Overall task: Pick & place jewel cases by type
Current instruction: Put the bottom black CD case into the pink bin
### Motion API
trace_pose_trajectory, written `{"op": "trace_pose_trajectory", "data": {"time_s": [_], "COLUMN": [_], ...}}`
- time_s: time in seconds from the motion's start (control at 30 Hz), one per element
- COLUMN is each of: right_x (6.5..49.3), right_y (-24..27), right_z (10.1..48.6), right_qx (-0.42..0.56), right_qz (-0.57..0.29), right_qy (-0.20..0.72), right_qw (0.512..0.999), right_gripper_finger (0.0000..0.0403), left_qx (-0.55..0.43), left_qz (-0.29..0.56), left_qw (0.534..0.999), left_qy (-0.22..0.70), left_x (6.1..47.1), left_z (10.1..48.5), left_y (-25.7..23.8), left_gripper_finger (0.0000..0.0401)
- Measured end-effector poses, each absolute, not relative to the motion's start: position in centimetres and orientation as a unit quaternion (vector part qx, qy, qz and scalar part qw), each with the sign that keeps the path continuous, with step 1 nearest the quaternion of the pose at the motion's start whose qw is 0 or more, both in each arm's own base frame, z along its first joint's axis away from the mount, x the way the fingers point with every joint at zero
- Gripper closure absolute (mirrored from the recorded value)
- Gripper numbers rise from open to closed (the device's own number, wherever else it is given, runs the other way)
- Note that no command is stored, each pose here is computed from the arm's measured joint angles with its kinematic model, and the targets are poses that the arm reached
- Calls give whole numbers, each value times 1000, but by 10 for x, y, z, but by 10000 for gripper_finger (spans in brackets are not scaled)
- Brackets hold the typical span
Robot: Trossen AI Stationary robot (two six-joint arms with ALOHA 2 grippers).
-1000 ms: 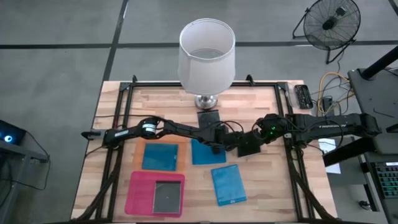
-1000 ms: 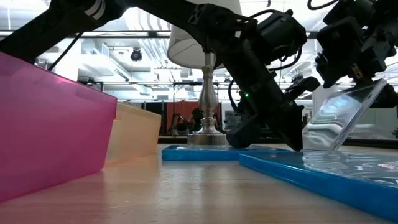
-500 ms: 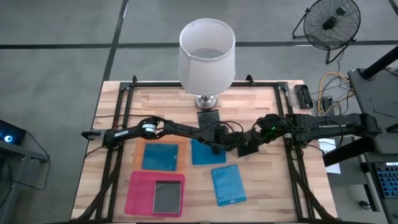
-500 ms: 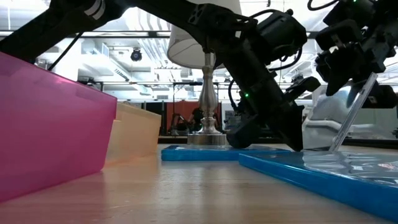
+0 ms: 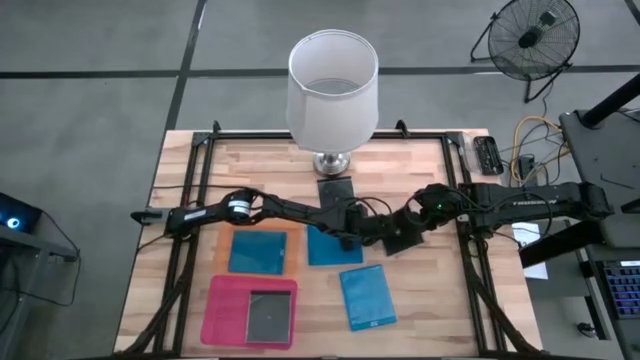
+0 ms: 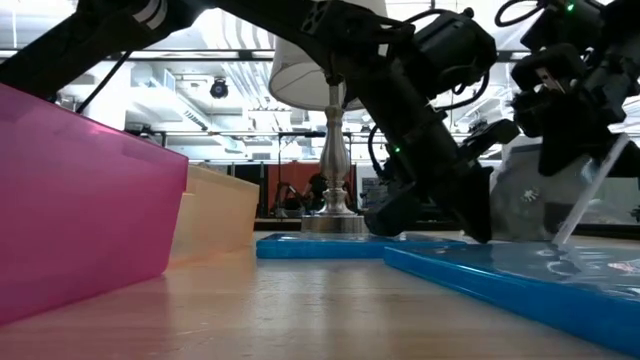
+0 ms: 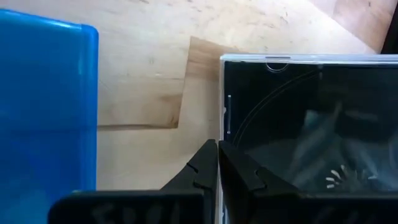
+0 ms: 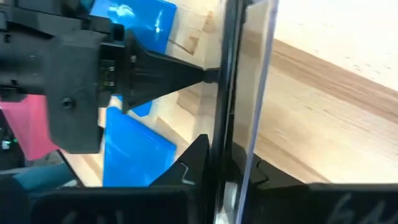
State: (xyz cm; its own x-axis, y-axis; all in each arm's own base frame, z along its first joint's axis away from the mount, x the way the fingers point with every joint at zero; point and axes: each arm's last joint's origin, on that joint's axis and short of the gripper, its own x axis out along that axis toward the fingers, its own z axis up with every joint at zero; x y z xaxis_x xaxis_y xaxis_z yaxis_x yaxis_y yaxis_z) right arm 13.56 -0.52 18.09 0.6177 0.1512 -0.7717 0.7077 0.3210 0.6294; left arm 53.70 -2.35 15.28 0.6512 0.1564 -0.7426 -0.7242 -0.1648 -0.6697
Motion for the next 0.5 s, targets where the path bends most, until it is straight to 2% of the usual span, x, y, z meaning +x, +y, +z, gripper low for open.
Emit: {"op": "trace_pose_trajectory", "data": {"time_s": [0.5], "right_x": [132], "right_y": [-5], "right_z": [182], "right_qx": [531], "right_qz": [-181], "right_qy": [401], "right_qw": [724], "right_gripper_finger": [384], "left_qx": [-637], "left_qz": [335], "left_qw": [650], "left_qy": [244], "left_x": [531], "left_z": [175], "left_y": [-24], "left_gripper_finger": [396]}}
